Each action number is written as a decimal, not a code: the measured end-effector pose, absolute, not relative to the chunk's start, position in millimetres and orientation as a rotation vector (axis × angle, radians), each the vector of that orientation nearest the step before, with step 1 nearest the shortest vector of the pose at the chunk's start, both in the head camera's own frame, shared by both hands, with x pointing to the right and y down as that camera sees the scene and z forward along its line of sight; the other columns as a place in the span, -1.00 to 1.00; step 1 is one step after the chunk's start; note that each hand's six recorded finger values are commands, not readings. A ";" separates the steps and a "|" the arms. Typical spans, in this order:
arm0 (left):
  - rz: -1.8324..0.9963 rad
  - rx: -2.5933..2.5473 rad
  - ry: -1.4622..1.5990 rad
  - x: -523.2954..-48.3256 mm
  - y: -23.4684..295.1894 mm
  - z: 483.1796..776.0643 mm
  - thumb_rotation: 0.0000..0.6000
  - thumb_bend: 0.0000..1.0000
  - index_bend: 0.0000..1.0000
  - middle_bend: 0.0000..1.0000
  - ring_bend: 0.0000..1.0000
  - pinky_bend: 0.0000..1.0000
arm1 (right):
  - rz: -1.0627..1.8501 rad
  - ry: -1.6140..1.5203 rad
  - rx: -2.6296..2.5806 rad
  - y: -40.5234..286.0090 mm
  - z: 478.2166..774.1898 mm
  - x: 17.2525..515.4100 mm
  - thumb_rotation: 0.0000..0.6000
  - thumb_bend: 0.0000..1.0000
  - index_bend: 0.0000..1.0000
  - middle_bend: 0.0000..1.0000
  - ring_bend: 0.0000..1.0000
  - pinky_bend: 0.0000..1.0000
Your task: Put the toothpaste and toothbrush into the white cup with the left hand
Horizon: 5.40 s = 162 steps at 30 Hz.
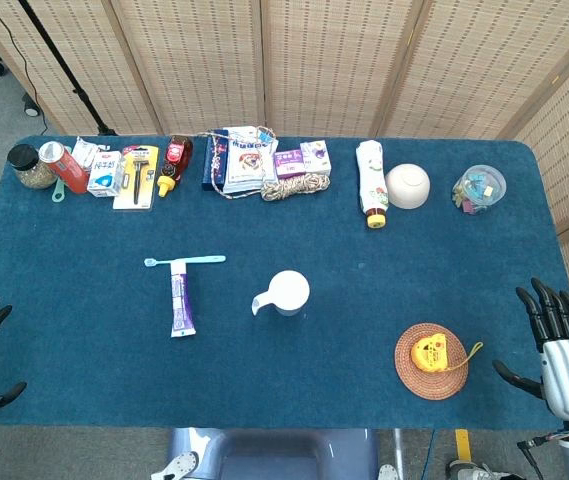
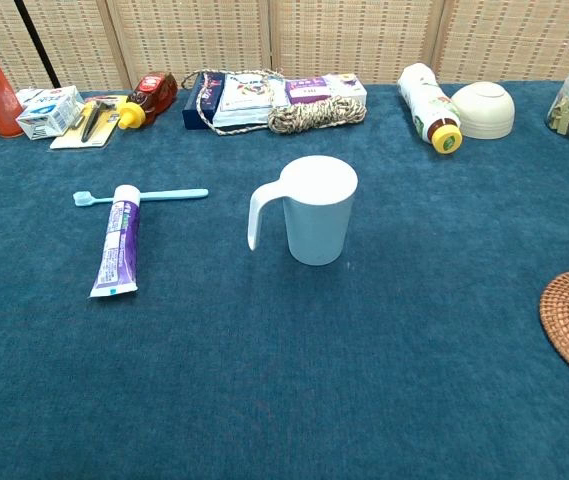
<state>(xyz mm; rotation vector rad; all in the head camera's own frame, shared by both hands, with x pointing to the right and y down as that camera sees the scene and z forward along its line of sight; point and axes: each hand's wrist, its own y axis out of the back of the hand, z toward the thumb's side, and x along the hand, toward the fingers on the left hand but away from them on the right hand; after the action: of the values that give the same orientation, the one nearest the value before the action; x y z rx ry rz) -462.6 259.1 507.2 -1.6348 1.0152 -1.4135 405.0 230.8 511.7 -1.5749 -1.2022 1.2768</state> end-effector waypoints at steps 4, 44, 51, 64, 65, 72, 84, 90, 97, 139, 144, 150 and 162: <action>-1.415 -1.636 1.014 -462.7 259.1 507.7 1.00 -0.97 -1.00 -1.00 -1.00 -1.00 | 1.280 -1.197 -1.577 231.1 512.4 404.5 1.00 -1.00 -1.00 -1.00 -1.00 -1.00; -0.834 -1.571 0.217 -406.9 152.5 627.6 1.00 -0.75 -1.00 -1.00 -1.00 -1.00 | 1.321 -1.192 -1.564 227.3 518.6 405.5 1.00 -1.00 -1.00 -1.00 -1.00 -1.00; -0.705 -1.562 0.050 -362.3 146.8 660.5 1.00 -0.62 -1.00 -1.00 -1.00 -1.00 | 1.329 -1.193 -1.557 226.9 519.5 405.7 1.00 -1.00 -1.00 -1.00 -1.00 -1.00; -0.664 -1.542 -0.124 -320.4 143.9 698.5 1.00 -0.49 -1.00 -1.00 -1.00 -0.91 | 1.340 -1.218 -1.549 223.4 518.8 413.2 1.00 -1.00 -1.00 -1.00 -1.00 -1.00; -0.664 -1.541 -0.133 -318.0 143.8 700.7 1.00 -0.49 -1.00 -1.00 -1.00 -0.90 | 1.343 -1.218 -1.548 223.0 519.3 413.9 1.00 -1.00 -1.00 -1.00 -1.00 -1.00; -0.648 -1.526 -0.164 -300.2 148.5 714.6 1.00 -0.48 -0.93 -1.00 -1.00 -0.76 | 1.346 -1.220 -1.548 221.4 519.8 414.9 1.00 -1.00 -1.00 -1.00 -1.00 -1.00; -0.658 -1.533 -0.171 -291.4 151.5 728.2 1.00 -0.39 -0.33 -0.61 -0.58 -0.25 | 1.347 -1.224 -1.550 220.6 519.9 416.0 1.00 -1.00 -1.00 -1.00 -1.00 -1.00; -0.646 -1.506 -0.170 -285.8 154.4 732.3 1.00 -0.37 -0.01 -0.31 -0.33 -0.13 | 1.345 -1.228 -1.544 220.0 519.0 417.0 1.00 -1.00 -1.00 -1.00 -1.00 -1.00; -0.616 -1.499 -0.137 -280.3 160.7 731.2 1.00 -0.33 0.27 -0.05 -0.12 -0.02 | 1.341 -1.233 -1.542 219.8 517.7 418.2 1.00 -1.00 -1.00 -1.00 -1.00 -1.00; -0.354 -2.015 0.941 -259.5 87.2 537.3 1.00 -0.32 0.28 -0.04 -0.12 -0.01 | 1.357 -1.174 -1.575 224.0 526.9 404.7 1.00 -1.00 -1.00 -1.00 -1.00 -1.00; -0.496 -2.208 0.887 -226.0 86.5 531.6 1.00 -0.32 0.28 -0.04 -0.11 -0.01 | 1.359 -1.176 -1.576 223.9 527.1 405.1 1.00 -1.00 -1.00 -1.00 -1.00 -1.00; -0.717 -2.306 0.776 -198.3 78.4 542.9 1.00 -0.32 0.28 -0.04 -0.14 -0.01 | 1.366 -1.185 -1.575 222.6 527.4 408.6 1.00 -1.00 -1.00 -1.00 -1.00 -1.00; -0.908 -2.330 0.645 -148.5 71.6 556.5 1.00 -0.32 0.25 -0.05 -0.22 -0.01 | 1.370 -1.190 -1.590 220.2 529.1 411.7 1.00 -1.00 -1.00 -1.00 -1.00 -1.00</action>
<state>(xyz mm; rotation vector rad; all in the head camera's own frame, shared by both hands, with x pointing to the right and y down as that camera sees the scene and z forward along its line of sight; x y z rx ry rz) -148.5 71.6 556.5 -2.3297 0.6449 -0.9081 411.7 220.2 529.1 -1.5901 -1.1896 1.3698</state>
